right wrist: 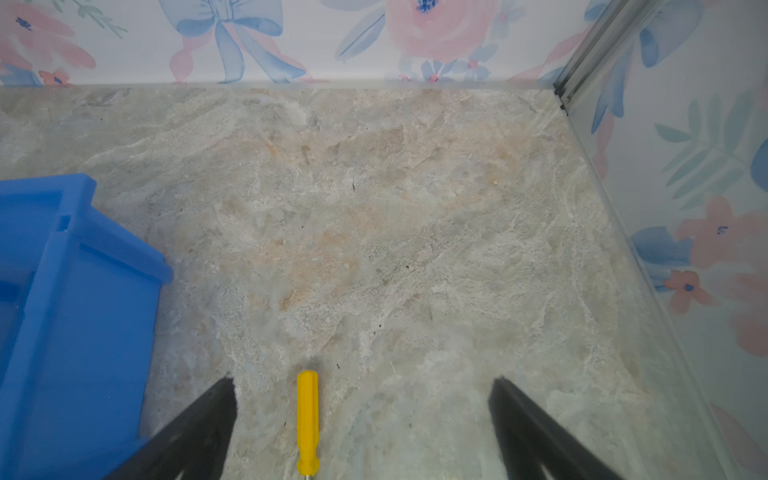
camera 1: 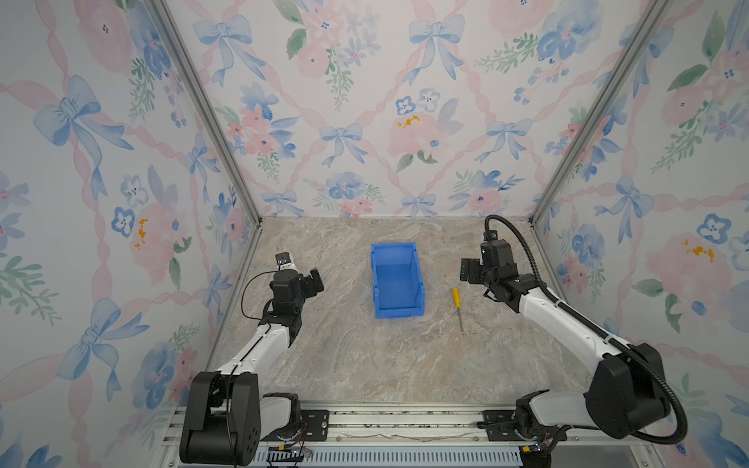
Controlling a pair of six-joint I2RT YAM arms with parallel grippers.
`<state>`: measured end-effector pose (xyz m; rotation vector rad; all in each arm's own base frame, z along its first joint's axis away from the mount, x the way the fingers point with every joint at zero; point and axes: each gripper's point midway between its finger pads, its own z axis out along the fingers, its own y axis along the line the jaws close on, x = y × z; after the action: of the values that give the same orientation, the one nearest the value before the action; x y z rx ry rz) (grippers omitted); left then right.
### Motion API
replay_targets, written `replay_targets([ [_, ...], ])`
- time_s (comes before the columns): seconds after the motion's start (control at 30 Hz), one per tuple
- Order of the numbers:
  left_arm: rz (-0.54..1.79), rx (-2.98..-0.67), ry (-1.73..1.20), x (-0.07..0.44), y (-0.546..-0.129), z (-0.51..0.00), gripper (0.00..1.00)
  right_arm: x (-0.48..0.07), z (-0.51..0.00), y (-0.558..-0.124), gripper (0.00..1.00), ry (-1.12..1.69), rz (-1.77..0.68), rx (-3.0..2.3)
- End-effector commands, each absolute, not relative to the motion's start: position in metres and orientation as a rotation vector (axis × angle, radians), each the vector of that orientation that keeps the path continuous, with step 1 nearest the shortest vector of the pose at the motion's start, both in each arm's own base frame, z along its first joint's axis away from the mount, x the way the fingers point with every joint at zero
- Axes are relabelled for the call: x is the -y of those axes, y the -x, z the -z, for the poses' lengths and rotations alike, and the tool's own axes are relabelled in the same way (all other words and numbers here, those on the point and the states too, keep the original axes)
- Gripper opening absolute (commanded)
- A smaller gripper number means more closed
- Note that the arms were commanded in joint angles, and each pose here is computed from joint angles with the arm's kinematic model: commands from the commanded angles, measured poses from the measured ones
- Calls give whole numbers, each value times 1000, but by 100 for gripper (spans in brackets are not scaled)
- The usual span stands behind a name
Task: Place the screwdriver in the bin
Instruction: 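Move the right gripper over the yellow screwdriver while the left arm nears the bin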
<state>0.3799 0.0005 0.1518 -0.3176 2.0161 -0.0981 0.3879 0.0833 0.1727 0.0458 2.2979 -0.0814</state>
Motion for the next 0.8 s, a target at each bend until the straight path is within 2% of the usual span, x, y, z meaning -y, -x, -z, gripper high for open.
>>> replay_targets([
  [0.0,305,-2215,318,32,-367,-132,98,-87,-137,-360,97,-67,88,-2496],
  [0.07,431,-2227,230,57,-363,-136,97,-94,-130,-358,97,-58,72,-2520],
  [0.3,570,-2187,-257,148,-333,-160,97,-114,-108,-358,97,-69,-39,-2591],
  [0.47,538,-2052,-617,201,-298,-177,98,-118,-91,-361,97,-67,-25,-2658],
  [0.77,610,-1930,-856,261,-257,-199,98,-128,-63,-373,100,-53,-32,-2724],
])
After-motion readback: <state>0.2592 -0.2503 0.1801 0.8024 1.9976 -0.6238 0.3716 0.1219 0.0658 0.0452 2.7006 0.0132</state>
